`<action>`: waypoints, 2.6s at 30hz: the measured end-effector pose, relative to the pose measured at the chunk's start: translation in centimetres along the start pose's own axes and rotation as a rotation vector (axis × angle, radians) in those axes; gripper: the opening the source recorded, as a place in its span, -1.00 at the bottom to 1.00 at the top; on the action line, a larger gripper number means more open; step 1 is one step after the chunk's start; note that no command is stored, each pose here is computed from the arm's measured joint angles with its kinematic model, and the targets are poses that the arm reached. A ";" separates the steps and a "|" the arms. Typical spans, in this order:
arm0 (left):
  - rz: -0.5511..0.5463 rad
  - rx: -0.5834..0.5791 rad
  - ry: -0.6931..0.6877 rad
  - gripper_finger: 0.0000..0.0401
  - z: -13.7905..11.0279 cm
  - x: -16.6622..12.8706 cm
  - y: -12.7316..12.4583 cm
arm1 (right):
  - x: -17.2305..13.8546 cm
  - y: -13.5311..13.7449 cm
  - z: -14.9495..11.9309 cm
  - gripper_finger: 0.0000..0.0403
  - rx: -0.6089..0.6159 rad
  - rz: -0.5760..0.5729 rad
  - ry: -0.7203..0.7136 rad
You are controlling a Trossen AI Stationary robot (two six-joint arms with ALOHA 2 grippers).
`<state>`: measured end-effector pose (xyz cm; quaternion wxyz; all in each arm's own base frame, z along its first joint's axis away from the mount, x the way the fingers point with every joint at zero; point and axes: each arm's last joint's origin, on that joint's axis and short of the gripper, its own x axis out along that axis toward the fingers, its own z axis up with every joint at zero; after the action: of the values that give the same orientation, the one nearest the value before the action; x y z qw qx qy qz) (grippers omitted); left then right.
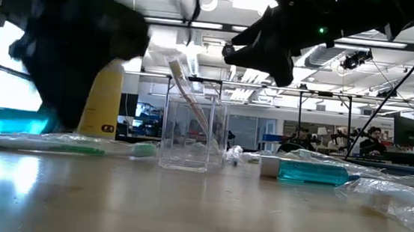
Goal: Pick & Place toothbrushing station
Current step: Put the blue mouthwash into the transparent organizer
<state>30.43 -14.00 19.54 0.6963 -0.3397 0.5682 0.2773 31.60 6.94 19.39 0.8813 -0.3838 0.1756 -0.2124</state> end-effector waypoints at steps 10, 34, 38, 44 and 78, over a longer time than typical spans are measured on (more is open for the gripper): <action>0.066 0.305 -0.201 -0.58 0.8 -12.0 -2.5 | -1.1 0.3 0.4 0.28 -0.105 -0.133 0.106; -0.357 0.854 -0.741 -0.58 12.0 -11.1 0.9 | -7.2 -4.7 0.5 0.28 0.266 0.086 0.129; -0.448 0.894 -0.850 -0.58 12.3 -9.0 1.2 | -8.1 -5.5 0.3 0.28 0.355 0.253 0.105; -0.492 0.892 -0.933 -0.58 11.7 -5.4 2.4 | -8.1 -6.0 0.4 0.28 0.395 0.297 0.086; -0.585 0.890 -1.109 -0.58 11.2 0.3 5.8 | -8.1 -5.9 0.5 0.28 0.429 0.341 0.071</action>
<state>32.79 -1.62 19.69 0.9955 0.0249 0.0808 -0.0433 23.54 7.76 25.34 0.9589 -0.1454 0.2193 -0.1065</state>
